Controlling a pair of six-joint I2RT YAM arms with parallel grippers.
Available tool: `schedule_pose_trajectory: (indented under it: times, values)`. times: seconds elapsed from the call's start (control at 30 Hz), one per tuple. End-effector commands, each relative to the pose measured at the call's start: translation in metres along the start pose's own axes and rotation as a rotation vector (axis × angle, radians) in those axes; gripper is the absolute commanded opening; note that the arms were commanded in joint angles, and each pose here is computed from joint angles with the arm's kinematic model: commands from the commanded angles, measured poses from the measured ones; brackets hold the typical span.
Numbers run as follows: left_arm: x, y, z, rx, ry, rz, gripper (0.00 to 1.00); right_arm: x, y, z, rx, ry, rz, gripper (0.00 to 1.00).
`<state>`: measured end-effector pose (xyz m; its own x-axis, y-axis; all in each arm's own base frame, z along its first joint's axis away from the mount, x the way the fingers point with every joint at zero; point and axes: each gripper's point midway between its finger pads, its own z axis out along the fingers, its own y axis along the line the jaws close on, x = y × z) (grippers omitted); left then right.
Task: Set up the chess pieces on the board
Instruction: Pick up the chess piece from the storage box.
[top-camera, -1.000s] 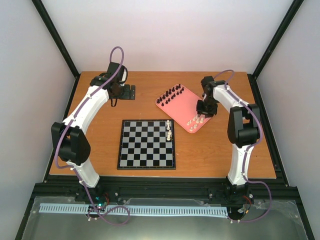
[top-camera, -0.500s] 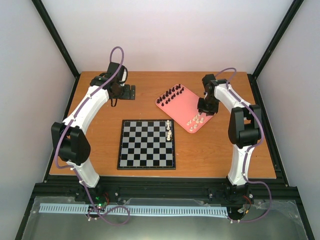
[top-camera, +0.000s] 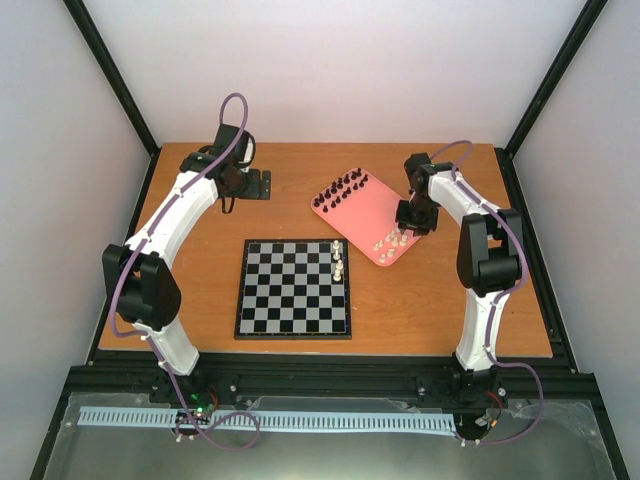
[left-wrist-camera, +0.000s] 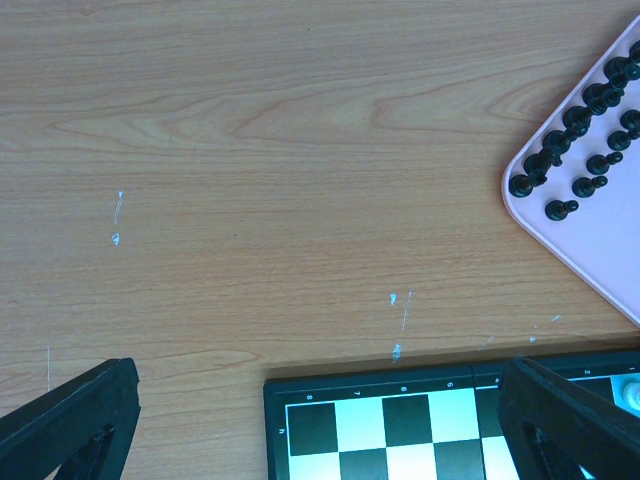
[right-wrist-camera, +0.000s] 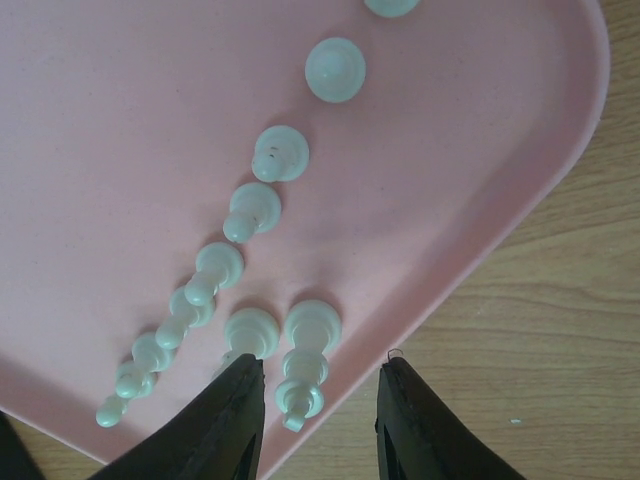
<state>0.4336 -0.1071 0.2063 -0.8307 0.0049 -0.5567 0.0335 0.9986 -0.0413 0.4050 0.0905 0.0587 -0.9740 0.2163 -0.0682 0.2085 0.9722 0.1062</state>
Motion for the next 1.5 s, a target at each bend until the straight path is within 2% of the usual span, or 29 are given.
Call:
schedule_pose_trajectory:
  times: [0.0,1.03,1.13,1.33,1.47]
  values:
    - [-0.009,-0.004,-0.003,0.012,-0.015,0.016,1.00,-0.005,-0.003,0.002,0.003,-0.018,0.024,0.37]
    - [-0.008,-0.003,-0.004,0.012,-0.015,0.018,1.00,0.002,0.000,0.023,-0.027,0.018,0.054,0.36]
    - [-0.008,-0.003,-0.004,0.008,-0.014,0.018,1.00,0.002,0.001,0.025,-0.026,0.023,0.053,0.31]
    - [-0.008,-0.002,-0.004,0.006,-0.016,0.019,1.00,0.003,0.001,0.030,-0.027,0.034,0.052,0.27]
    - [-0.008,-0.002,-0.004,0.005,-0.014,0.017,1.00,0.002,-0.002,0.026,-0.010,0.025,0.042,0.12]
